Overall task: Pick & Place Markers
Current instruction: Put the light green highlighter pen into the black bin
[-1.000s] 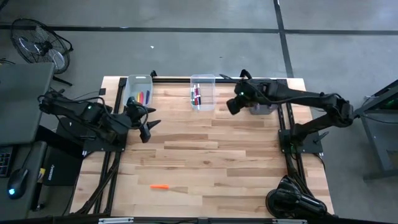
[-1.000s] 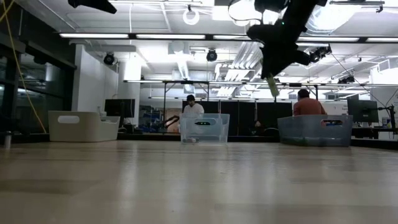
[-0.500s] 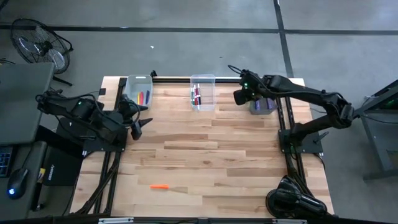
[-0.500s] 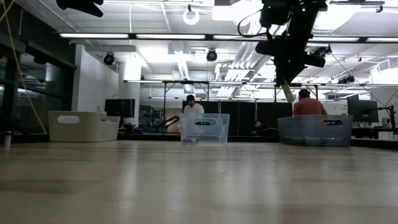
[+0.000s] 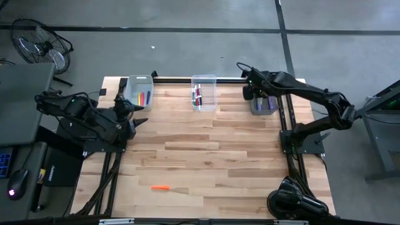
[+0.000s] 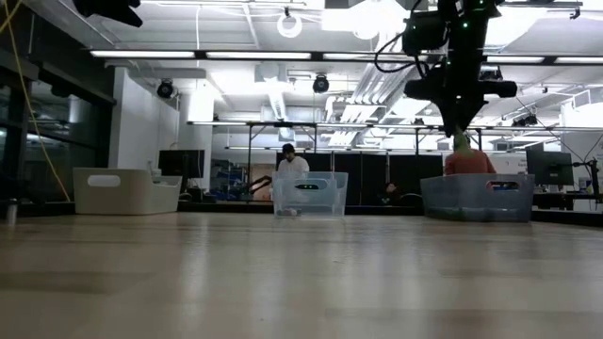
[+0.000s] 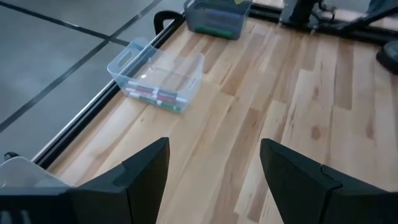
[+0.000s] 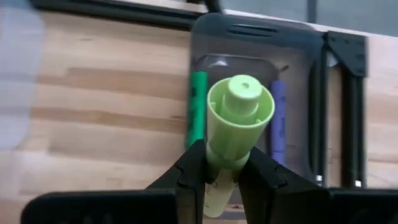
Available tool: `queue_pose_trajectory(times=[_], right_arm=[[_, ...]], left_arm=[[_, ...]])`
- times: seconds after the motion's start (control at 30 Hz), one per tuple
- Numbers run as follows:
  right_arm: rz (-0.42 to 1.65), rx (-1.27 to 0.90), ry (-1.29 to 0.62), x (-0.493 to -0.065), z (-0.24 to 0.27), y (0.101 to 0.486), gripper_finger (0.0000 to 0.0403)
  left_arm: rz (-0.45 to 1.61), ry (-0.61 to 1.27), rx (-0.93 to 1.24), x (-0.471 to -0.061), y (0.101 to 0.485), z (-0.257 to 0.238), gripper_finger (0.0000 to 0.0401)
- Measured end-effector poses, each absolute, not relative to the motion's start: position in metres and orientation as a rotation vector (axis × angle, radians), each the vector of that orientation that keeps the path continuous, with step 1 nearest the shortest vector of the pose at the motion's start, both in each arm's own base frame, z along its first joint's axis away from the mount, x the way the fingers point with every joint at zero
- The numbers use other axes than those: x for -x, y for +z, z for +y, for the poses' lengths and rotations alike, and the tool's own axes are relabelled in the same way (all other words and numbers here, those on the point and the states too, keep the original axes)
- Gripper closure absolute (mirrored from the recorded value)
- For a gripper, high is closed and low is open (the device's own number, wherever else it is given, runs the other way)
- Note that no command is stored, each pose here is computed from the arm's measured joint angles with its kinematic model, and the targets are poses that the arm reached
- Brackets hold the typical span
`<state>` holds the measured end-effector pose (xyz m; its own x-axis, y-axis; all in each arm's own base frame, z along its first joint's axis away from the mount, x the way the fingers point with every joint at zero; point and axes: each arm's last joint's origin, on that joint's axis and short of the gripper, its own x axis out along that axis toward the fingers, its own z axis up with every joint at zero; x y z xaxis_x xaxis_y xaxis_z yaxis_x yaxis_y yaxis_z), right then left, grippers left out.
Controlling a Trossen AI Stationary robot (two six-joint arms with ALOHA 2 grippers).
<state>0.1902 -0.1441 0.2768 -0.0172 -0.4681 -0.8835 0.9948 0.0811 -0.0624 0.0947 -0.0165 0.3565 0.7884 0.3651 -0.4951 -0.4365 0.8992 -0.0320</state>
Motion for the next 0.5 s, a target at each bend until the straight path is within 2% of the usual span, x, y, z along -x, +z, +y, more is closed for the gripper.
queue_pose_trajectory(times=[0.5], right_arm=[[0.921,-0.8,-1.503,-0.167,-0.166,0.276,0.0339]], left_arm=[[0.572,0.409,0.155,-0.101,0.335,-0.02,0.0153]])
